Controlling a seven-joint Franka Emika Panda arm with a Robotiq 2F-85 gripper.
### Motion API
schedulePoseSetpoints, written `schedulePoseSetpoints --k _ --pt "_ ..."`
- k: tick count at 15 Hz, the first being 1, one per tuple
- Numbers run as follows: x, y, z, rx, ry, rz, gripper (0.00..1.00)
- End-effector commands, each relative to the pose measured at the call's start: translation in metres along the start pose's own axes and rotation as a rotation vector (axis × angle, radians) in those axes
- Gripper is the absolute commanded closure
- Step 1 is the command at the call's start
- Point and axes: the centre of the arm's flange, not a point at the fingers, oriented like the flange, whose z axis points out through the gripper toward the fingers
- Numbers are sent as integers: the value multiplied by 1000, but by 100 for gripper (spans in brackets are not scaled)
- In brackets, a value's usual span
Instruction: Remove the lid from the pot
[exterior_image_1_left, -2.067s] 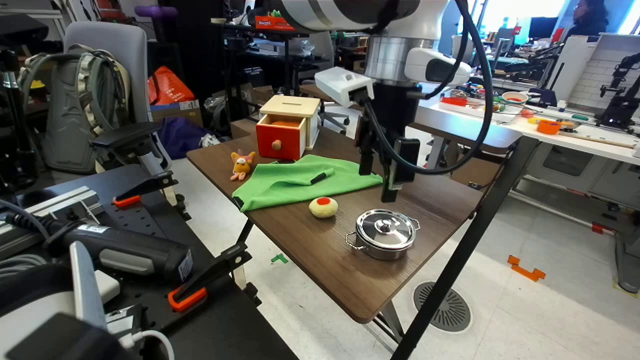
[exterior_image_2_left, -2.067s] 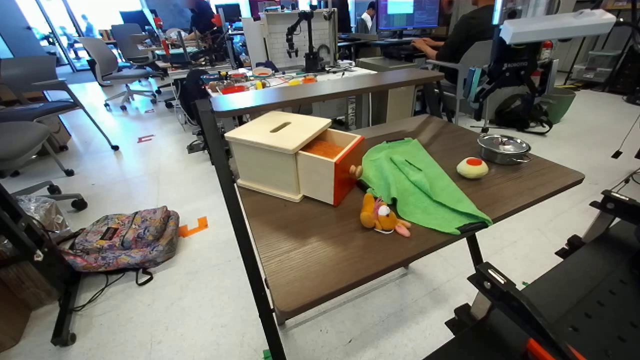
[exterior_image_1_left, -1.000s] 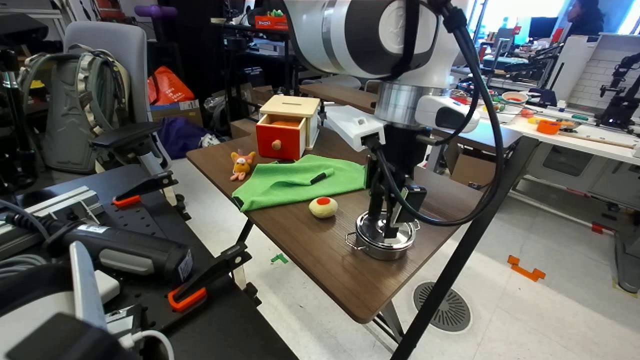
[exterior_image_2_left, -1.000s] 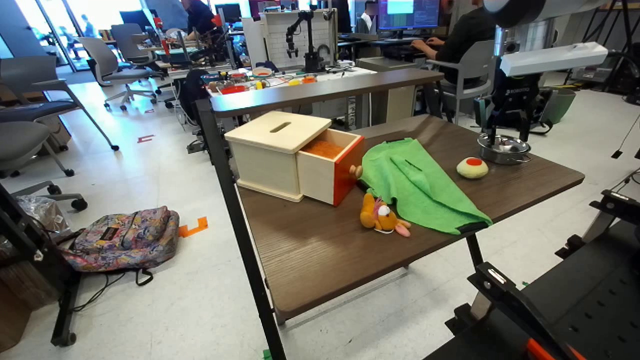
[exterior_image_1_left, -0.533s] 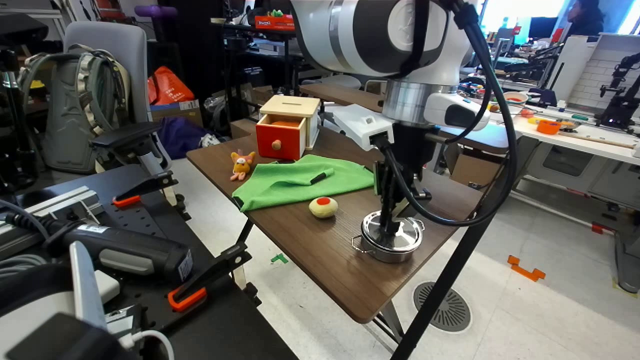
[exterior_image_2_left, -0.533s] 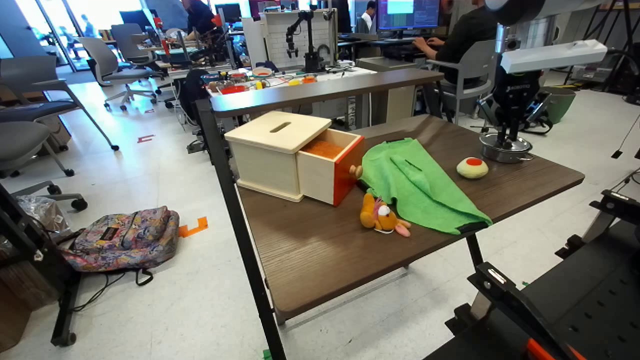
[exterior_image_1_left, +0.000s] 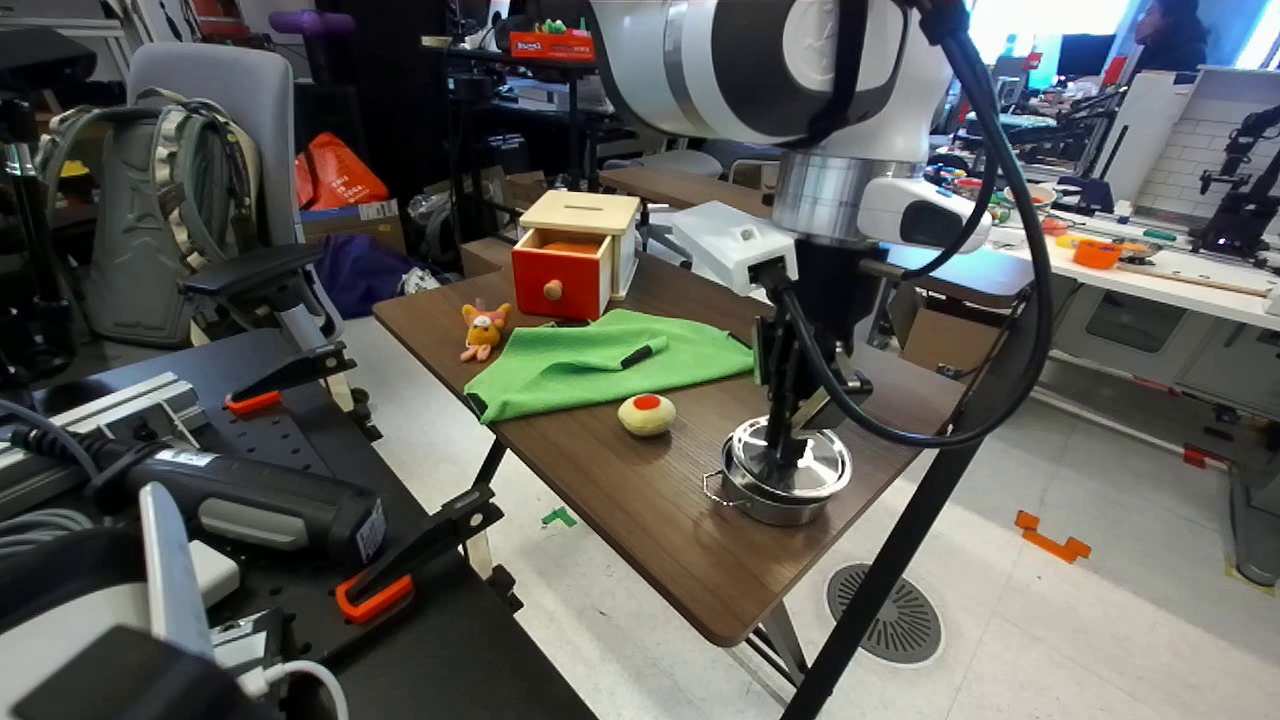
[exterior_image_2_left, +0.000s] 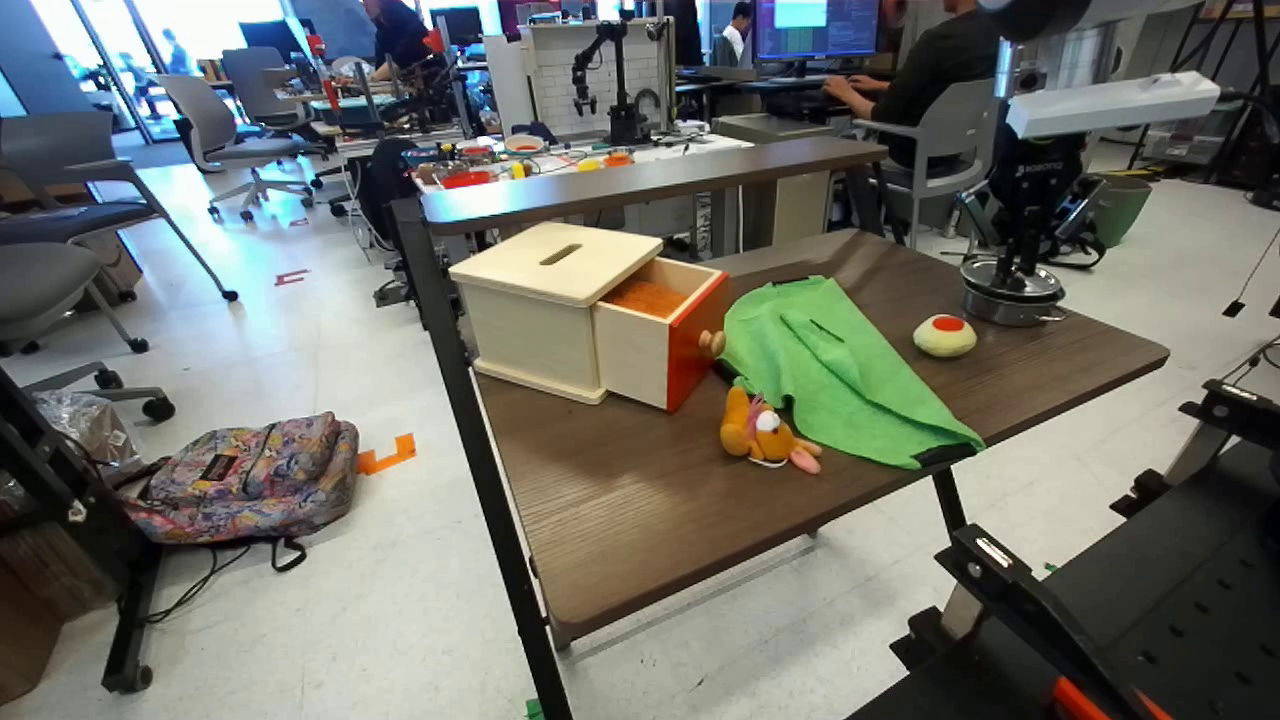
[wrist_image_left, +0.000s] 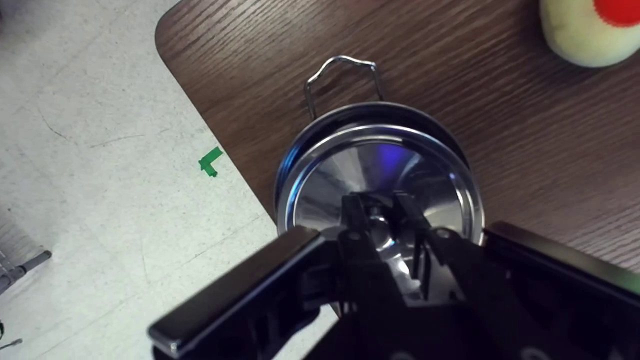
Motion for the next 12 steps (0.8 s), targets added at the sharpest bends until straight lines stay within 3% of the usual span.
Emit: schedulePoseSetpoints --k 1,6,12 --pt "-8 6 -37 63 36 -18 95" --pt "15 -10 -73 100 68 -34 95" --pt "39 -49 -86 119 73 -63 95"
